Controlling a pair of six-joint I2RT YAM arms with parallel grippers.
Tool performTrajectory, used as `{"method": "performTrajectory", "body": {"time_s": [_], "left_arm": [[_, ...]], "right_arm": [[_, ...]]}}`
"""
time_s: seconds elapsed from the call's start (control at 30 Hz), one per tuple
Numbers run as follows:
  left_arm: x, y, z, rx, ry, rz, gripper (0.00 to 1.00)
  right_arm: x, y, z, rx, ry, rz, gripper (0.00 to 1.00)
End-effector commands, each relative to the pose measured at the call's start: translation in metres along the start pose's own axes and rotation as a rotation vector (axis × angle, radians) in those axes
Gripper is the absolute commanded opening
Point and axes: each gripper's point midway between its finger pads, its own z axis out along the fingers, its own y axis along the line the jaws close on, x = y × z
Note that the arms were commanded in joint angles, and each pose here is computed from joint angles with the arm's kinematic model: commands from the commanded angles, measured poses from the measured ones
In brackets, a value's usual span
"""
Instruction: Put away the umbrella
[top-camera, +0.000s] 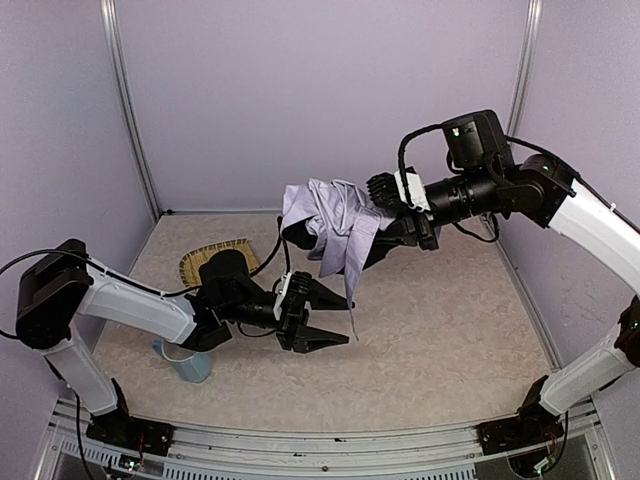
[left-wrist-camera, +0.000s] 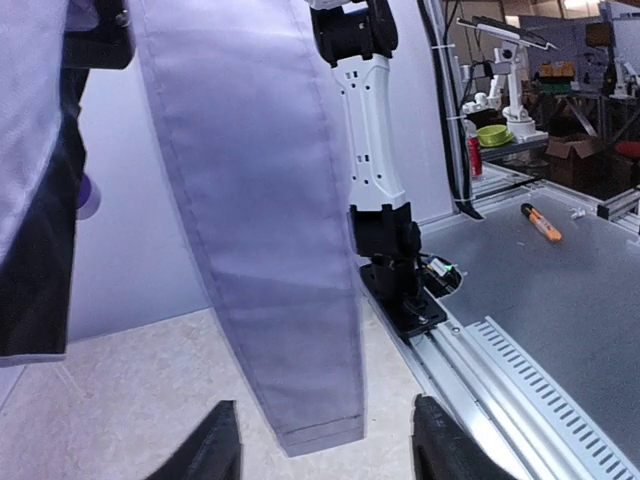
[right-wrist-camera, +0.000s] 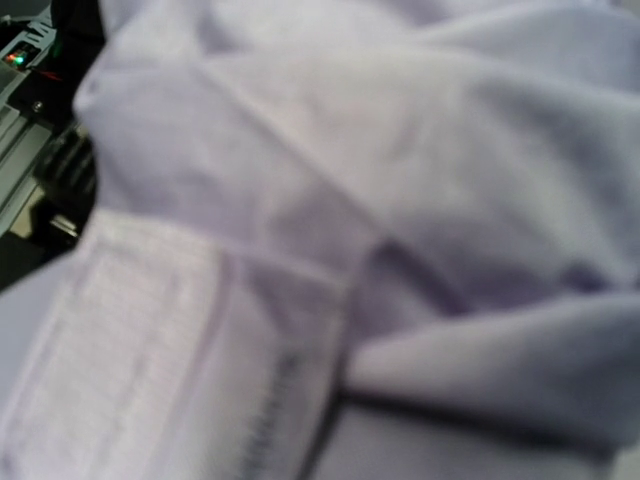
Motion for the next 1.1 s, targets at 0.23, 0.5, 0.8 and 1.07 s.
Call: {"method": "performTrajectory", "body": {"time_s": [0.23, 0.5, 0.8, 1.07], "left_arm": [[-0.008, -0.018, 0.007, 0.082, 0.005, 0.035, 0.42], [-0.001, -0.018, 0.001, 0.065, 0.024, 0.019, 0.00], [0.061, 0.054, -0.046, -0.330, 0.213, -0.076, 0.00], [0.092, 0.109, -0.074, -0.474, 0.328, -0.017, 0.00]], "right_arm": [[-0.022, -0.014, -0.011, 0.073, -0.052, -0.069, 0.00], [-0.016, -0.015, -0.014, 0.096, -0.018, -0.064, 0.00], [-0.018, -0.008, -0.020, 0.086, -0.004, -0.011, 0.00], [-0.023, 0.062, 0.005, -0.140, 0.044, 0.120, 0.00]]}}
